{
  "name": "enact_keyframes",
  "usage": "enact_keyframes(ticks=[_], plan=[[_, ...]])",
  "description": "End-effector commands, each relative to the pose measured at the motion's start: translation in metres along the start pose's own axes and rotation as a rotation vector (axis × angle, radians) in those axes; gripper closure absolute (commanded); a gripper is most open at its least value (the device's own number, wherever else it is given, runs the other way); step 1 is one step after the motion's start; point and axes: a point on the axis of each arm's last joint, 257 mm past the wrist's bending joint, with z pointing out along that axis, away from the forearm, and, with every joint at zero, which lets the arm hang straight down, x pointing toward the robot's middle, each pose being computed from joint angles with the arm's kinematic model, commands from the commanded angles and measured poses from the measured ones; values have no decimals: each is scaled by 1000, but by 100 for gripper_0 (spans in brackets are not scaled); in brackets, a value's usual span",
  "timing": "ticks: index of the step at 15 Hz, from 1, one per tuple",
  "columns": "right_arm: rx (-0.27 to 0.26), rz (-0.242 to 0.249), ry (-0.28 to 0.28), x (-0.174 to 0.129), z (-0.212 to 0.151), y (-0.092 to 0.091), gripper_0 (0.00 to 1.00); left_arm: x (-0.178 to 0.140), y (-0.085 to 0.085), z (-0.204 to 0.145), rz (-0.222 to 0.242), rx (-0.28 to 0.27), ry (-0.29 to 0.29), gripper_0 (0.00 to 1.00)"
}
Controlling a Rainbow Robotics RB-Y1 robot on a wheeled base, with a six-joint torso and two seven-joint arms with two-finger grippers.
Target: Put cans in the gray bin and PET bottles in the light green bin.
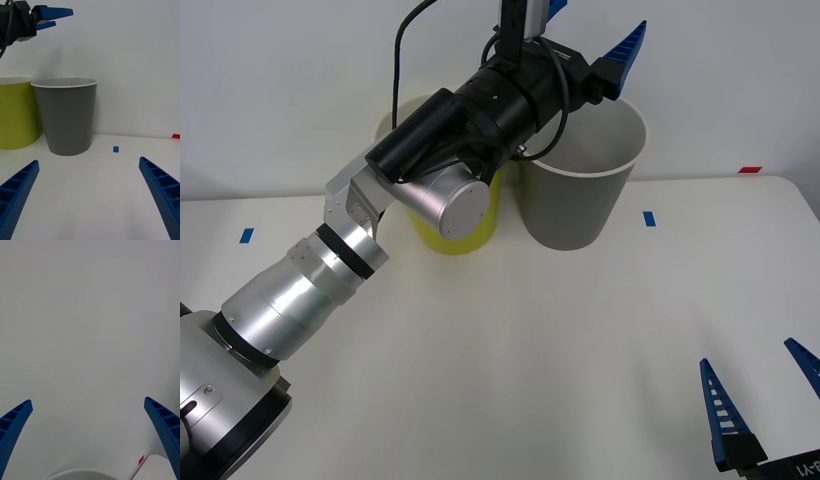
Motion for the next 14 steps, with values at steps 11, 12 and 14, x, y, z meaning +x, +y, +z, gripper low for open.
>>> enact_keyframes(ticks=[11, 12, 14], plan=[[0, 0, 0, 0, 0, 0, 8, -64, 43, -84, 139, -55, 112, 0], [0, 0, 0, 0, 0, 0, 8, -67, 53, -102, 147, -75, 115, 0], [0, 0, 0, 0, 0, 0, 8, -71, 67, -132, 159, -113, 115, 0]])
